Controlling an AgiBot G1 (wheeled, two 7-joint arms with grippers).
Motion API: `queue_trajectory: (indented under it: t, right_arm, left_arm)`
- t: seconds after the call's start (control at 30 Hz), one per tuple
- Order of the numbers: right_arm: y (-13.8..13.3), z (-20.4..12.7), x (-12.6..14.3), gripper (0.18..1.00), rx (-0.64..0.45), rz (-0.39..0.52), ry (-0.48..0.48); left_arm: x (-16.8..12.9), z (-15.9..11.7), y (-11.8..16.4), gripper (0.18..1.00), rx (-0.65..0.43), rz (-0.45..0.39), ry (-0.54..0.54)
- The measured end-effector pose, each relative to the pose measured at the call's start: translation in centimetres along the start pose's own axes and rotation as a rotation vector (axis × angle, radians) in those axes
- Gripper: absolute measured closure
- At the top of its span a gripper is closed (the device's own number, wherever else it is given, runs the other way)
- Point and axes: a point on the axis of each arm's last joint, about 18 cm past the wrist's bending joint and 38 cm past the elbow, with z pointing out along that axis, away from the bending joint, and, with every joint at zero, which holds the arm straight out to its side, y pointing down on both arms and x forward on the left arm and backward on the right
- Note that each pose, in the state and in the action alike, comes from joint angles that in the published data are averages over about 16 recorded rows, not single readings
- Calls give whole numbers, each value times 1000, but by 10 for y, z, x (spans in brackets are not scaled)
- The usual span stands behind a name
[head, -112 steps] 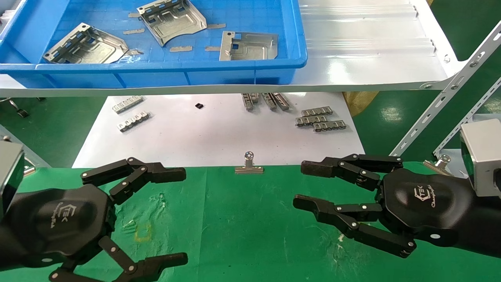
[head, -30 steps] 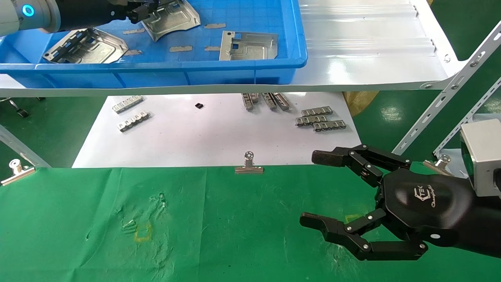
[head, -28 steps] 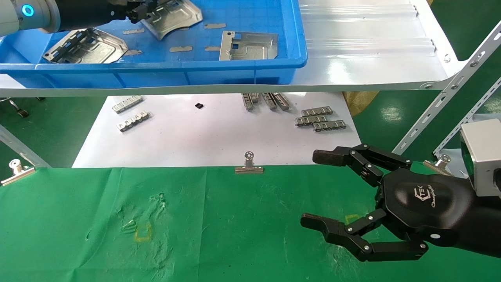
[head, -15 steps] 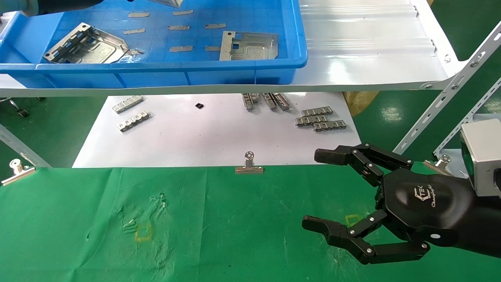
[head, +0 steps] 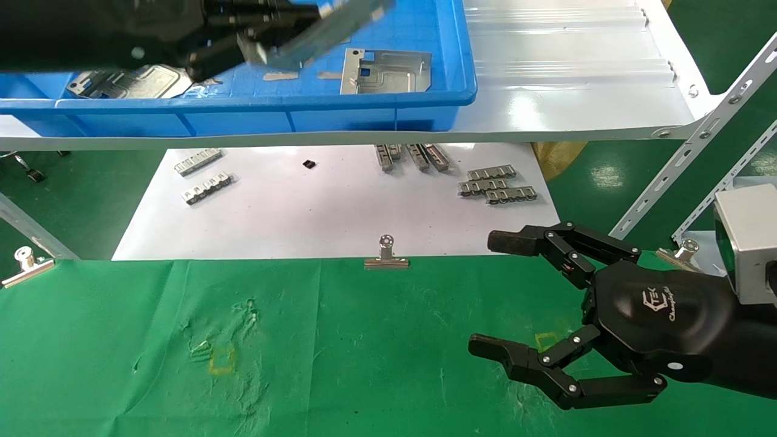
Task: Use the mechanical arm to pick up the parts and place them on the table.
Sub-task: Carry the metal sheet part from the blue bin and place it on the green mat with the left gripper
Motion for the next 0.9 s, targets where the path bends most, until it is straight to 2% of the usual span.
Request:
queue_trajectory:
  t: [0.23, 0.47, 0.67, 0.9]
  right_arm:
    - [0, 0, 0, 178, 0, 0, 0]
    - [0, 0, 0, 178, 0, 0, 0]
    - [0, 0, 0, 178, 0, 0, 0]
    - [0, 0, 0, 178, 0, 0, 0]
  left_arm:
    - [26, -20, 1, 972, 30, 97, 83]
    - [60, -40, 13, 984, 26, 132, 160]
    - [89, -53, 40, 984, -30, 171, 229]
    - [111, -65, 91, 985, -132, 288, 286]
